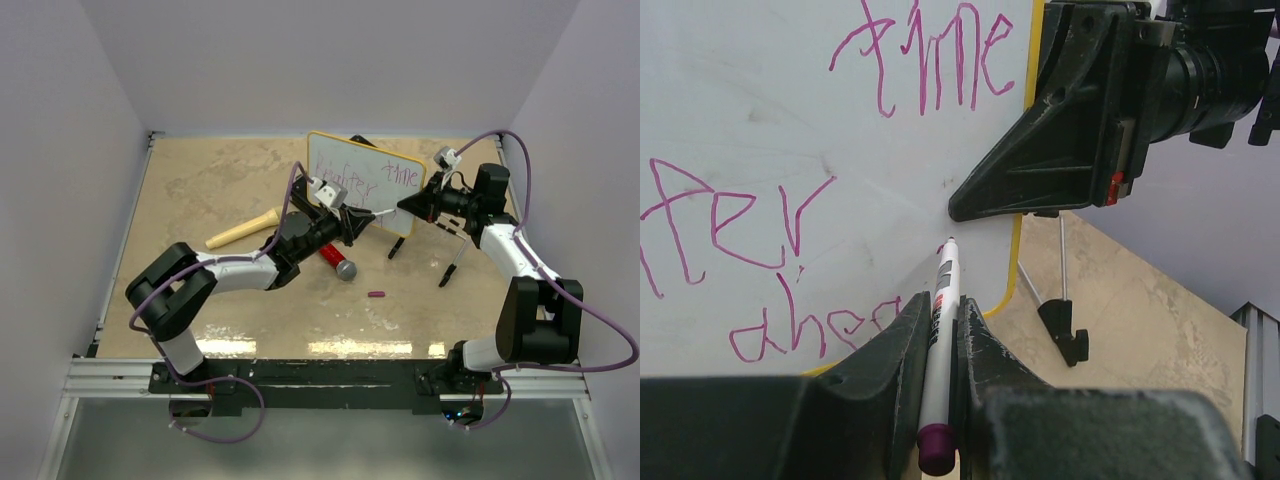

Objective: Write a sentence on the whiteboard
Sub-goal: Write with the whiteboard marker without the cap on the whiteboard.

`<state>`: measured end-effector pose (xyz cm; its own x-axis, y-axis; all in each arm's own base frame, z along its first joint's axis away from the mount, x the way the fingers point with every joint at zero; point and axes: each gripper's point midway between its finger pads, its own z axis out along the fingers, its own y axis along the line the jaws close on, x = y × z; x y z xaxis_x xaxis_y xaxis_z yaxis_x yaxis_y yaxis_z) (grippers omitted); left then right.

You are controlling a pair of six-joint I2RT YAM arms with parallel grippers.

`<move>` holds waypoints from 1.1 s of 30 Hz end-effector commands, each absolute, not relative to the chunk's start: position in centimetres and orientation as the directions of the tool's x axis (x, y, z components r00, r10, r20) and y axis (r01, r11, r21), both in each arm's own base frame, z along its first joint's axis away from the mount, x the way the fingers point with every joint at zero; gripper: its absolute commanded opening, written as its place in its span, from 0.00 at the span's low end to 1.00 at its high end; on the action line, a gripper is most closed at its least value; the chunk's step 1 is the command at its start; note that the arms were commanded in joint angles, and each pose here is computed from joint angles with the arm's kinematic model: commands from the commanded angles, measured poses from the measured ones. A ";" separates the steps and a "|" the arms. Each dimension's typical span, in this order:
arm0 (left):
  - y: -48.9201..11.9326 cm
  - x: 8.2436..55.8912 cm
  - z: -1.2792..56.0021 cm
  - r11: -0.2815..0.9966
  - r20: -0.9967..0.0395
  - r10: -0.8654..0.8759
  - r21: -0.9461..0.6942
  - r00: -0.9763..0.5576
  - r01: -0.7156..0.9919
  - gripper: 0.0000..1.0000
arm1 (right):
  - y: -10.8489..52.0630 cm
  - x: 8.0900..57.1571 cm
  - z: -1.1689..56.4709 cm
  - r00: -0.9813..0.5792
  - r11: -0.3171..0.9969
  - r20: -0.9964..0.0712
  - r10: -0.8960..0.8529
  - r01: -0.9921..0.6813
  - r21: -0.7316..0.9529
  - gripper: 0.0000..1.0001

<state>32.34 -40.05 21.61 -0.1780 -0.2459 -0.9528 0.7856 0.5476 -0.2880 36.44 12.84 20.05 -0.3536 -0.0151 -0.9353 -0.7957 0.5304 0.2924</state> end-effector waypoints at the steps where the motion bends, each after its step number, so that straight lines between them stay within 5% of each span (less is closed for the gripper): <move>1: -40.7 33.2 24.4 0.538 -0.944 -0.308 -0.275 -0.118 0.797 0.00 | 13.4 35.9 20.7 -0.337 0.494 -0.941 -0.018 -0.822 0.284 0.00; 33: -40.4 32.8 18.1 0.564 -0.952 -0.208 -0.303 -0.223 0.768 0.00 | 13.5 35.9 20.8 -0.334 0.491 -0.942 -0.019 -0.824 0.282 0.00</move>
<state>32.73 -40.55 19.65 -0.2067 -0.2204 -0.9532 0.7789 0.5525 -0.2967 36.55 12.75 20.02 -0.3517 -0.0163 -0.9360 -0.7930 0.5365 0.2886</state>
